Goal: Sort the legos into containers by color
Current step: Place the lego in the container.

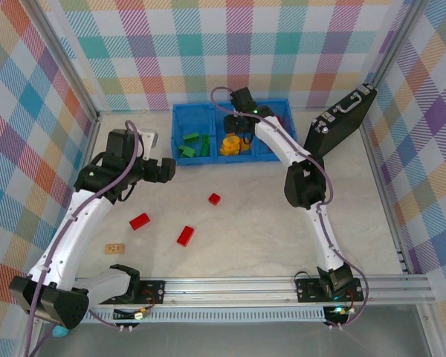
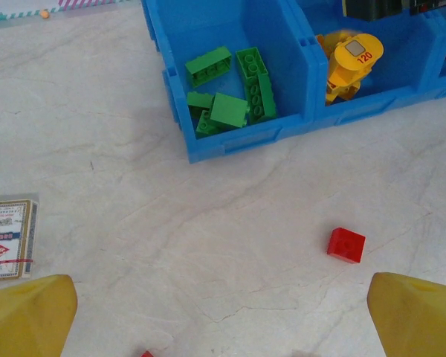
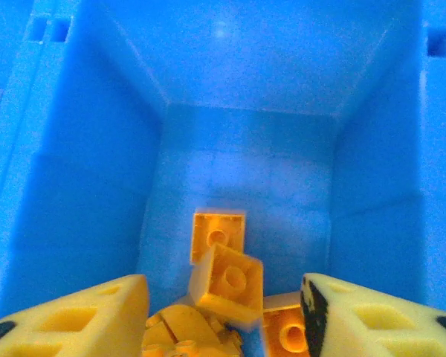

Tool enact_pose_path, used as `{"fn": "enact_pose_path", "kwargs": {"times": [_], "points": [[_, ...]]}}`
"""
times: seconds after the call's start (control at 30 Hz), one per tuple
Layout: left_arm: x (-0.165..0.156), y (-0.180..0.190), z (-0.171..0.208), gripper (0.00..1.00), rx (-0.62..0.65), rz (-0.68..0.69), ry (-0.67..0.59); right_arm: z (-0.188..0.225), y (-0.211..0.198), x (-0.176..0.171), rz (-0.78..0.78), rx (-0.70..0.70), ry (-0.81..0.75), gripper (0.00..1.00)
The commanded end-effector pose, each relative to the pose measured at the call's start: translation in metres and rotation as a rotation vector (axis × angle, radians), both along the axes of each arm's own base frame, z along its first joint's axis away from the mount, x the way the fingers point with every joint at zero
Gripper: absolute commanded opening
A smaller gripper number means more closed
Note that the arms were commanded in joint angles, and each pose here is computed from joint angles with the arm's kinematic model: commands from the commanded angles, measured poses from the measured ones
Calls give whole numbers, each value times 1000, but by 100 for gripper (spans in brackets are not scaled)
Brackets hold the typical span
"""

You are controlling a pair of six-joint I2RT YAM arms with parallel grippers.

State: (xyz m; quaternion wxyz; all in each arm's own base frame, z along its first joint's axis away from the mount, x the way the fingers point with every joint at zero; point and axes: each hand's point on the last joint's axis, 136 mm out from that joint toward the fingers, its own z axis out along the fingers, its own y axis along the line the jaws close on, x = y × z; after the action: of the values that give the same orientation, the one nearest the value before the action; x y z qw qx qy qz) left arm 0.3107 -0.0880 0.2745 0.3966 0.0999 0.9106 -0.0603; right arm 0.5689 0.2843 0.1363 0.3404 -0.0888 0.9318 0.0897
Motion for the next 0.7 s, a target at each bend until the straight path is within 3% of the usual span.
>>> {"fn": "enact_pose_path", "kwargs": {"times": [0.0,0.17,0.3,0.5,0.67], "points": [[2,-3,6,100,1,-10,-8,4,-1,-1,20,-13,-4,63],[-2,0,9,100,0,-5,-22,32,3,-9,44,27,-30,65],[-5,2,15,100,1,0,-47,60,18,-39,141,84,-39,71],[-15,5,26,100,-12,-3,-88,66,44,-121,340,67,-85,81],[-27,8,34,100,-24,-4,-118,31,54,-192,534,42,-55,88]]}}
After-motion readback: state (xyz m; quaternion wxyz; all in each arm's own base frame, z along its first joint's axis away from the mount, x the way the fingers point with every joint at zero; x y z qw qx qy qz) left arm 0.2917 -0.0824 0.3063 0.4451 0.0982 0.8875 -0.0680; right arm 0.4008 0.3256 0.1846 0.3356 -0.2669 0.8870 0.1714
